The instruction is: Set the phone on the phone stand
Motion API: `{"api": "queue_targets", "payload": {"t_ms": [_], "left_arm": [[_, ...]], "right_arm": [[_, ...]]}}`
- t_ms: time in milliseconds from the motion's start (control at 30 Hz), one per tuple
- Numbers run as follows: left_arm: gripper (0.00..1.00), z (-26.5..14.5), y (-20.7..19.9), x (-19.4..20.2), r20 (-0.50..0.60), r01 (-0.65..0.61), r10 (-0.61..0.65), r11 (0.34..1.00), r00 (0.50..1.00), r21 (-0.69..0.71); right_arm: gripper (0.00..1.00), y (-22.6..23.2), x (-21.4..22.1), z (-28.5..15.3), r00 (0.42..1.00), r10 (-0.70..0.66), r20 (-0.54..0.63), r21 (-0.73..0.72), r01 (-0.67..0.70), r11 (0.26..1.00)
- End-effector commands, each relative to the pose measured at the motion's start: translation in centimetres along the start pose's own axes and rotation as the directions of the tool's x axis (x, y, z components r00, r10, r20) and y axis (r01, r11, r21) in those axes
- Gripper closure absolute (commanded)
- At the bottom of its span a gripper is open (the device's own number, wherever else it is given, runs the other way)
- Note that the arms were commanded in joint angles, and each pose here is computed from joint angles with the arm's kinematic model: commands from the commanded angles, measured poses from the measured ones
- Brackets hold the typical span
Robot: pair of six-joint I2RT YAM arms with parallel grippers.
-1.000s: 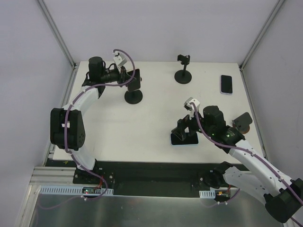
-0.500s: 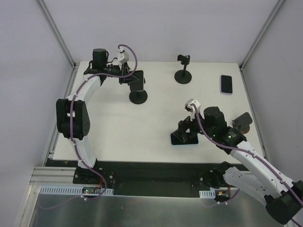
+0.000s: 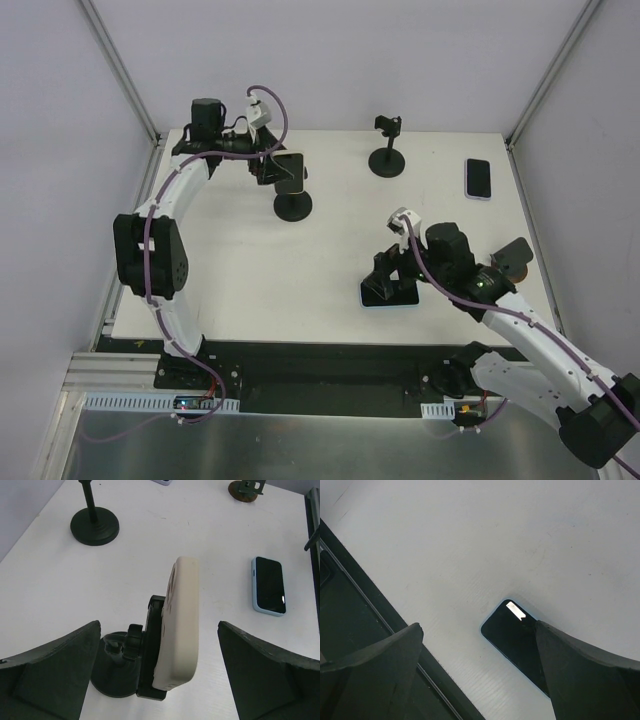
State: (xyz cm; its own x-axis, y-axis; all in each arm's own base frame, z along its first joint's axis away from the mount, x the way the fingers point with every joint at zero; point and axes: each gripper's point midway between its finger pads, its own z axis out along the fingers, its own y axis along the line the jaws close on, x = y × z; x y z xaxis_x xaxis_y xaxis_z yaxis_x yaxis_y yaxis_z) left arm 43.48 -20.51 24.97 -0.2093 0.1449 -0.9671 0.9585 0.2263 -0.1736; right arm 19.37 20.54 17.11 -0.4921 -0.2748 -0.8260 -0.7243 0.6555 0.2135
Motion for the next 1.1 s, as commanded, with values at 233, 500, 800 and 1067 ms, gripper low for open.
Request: {"api": "queue_targets", "payload": {"t_ms": [233, 500, 800, 1067], "left_arm": [[0.02, -6.7, -2.5, -13.8, 0.430, 0.182, 0.056, 0.851, 0.901, -0.492], [0.04, -4.4, -9.9, -9.9, 0.418, 0.278, -0.029, 0.788, 0.908, -0.549], [0.04, 0.1, -19.1, -3.7, 0.135, -0.075, 0.122, 0.949, 0.983, -0.306], [0.04, 0.9, -22.7, -2.5, 0.100, -0.171, 0.195, 0.962, 0.976, -0.211]], "right_arm": [[0.04, -8.0, -7.5, 1.3, 0.913, 0.336, 0.233, 0.309, -0.397, 0.864], [0.04, -16.6, -12.4, 2.4, 0.589, 0.643, 0.490, 0.206, -0.795, 0.571], [0.04, -25.7, -21.7, 5.6, 0.633, 0.517, 0.576, 0.107, -0.686, 0.720], [0.05, -29.5, -23.6, 11.9, 0.825, 0.360, 0.436, 0.106, -0.444, 0.889]]}}
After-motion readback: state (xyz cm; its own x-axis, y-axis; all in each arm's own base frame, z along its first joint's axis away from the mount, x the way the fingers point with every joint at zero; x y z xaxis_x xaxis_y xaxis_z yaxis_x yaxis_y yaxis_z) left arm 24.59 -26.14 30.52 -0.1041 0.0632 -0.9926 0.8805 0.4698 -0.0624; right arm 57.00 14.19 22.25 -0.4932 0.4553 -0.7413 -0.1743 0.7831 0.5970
